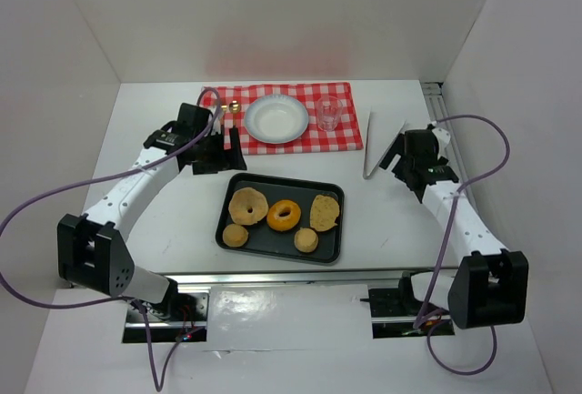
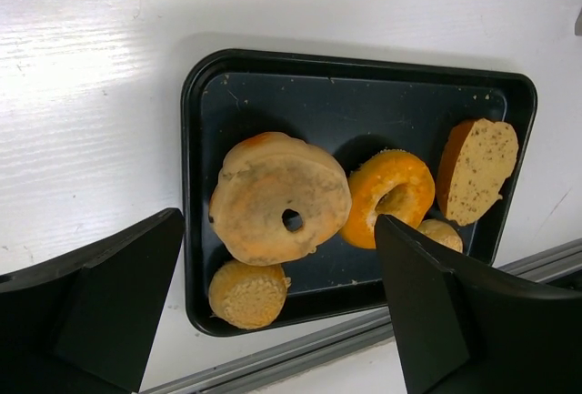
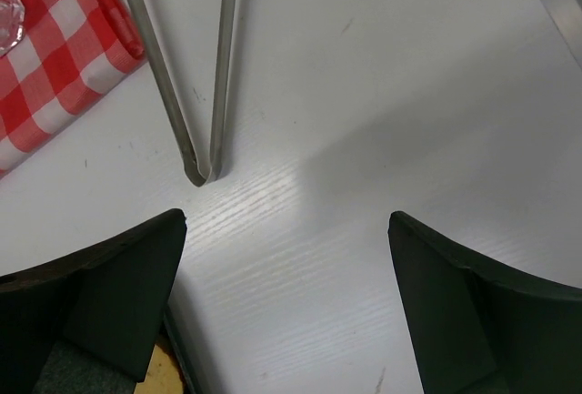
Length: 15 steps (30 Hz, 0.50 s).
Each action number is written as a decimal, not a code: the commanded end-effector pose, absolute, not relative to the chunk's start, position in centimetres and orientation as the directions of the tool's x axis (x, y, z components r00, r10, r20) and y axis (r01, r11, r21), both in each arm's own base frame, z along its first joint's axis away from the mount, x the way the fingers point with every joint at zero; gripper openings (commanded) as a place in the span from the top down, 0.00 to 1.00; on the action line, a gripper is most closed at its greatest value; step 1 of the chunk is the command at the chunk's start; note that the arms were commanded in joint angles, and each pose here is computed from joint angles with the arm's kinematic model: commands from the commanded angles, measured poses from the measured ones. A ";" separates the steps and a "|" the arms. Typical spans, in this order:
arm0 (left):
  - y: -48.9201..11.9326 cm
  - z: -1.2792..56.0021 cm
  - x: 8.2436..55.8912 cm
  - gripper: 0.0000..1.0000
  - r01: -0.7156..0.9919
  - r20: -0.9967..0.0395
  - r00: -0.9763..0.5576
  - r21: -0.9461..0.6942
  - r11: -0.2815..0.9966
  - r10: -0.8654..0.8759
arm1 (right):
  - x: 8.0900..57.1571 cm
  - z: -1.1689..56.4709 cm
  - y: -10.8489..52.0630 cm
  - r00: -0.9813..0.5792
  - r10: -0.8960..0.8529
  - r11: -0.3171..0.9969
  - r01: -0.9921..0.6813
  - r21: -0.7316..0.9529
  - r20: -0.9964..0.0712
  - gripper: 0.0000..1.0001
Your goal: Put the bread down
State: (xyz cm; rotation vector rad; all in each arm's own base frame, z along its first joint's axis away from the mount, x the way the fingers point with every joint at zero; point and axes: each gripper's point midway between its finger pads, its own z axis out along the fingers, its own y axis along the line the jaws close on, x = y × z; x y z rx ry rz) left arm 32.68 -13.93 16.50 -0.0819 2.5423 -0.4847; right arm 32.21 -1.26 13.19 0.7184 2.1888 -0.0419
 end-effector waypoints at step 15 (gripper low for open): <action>-14.7 18.1 33.3 0.00 0.064 -0.530 -0.831 -0.395 0.916 -0.170 | 43.9 7.8 3.8 -0.643 0.277 0.952 0.283 0.115 -0.714 0.00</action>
